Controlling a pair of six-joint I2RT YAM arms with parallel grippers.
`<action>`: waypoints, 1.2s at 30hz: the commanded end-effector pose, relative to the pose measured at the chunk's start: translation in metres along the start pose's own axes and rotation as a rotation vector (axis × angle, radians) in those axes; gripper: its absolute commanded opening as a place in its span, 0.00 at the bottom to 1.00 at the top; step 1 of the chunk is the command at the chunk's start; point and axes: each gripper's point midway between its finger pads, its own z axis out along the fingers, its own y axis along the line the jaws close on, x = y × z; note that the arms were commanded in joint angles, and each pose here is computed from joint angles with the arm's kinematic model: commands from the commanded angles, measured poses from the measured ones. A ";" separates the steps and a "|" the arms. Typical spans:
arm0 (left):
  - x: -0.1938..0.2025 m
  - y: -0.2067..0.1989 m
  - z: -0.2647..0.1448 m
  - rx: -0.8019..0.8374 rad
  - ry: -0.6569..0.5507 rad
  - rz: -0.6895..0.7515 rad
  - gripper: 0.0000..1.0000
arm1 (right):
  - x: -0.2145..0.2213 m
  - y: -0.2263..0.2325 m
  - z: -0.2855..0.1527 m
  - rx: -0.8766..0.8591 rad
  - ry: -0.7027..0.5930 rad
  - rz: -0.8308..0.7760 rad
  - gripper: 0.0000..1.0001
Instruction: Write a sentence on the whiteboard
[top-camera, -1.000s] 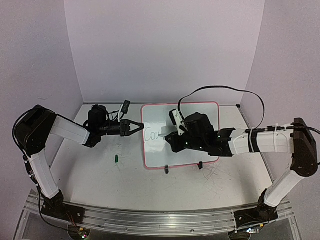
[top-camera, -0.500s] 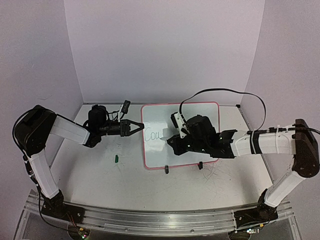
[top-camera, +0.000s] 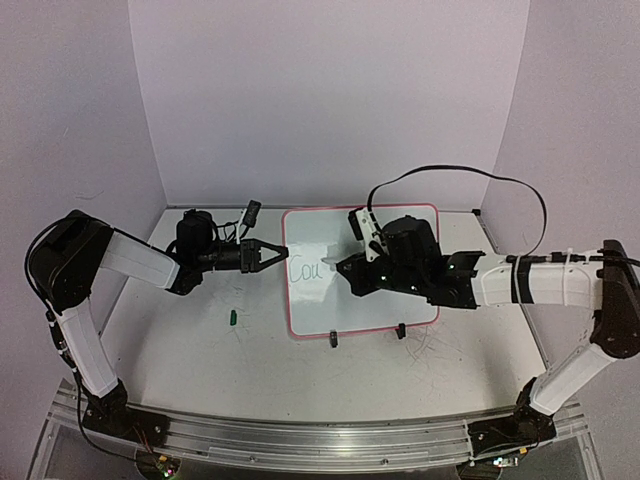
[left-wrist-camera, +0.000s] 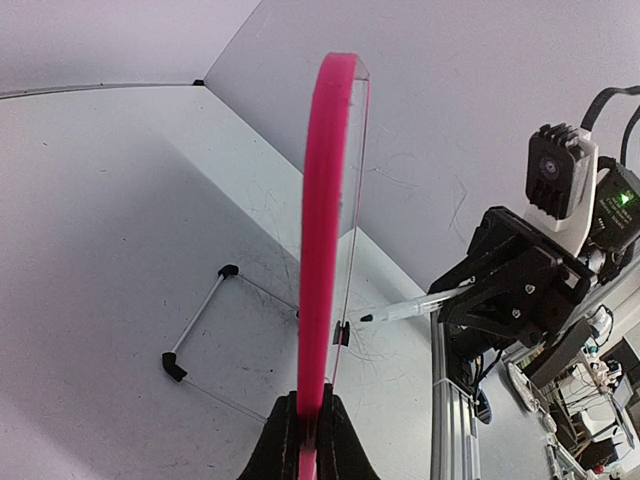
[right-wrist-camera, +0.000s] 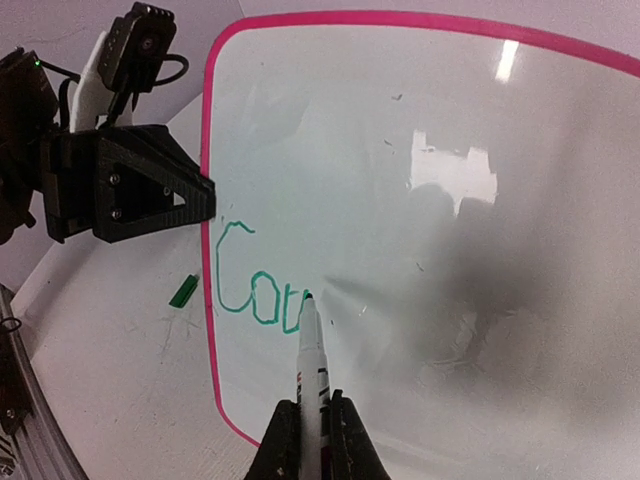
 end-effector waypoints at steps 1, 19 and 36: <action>-0.009 -0.027 0.001 0.070 -0.002 0.044 0.00 | -0.017 0.005 0.006 -0.007 -0.041 -0.016 0.00; -0.009 -0.027 0.001 0.072 -0.001 0.046 0.00 | -0.016 0.001 0.014 0.016 -0.040 -0.016 0.00; -0.008 -0.026 0.002 0.072 0.000 0.045 0.00 | -0.014 -0.012 0.010 0.079 -0.050 -0.005 0.00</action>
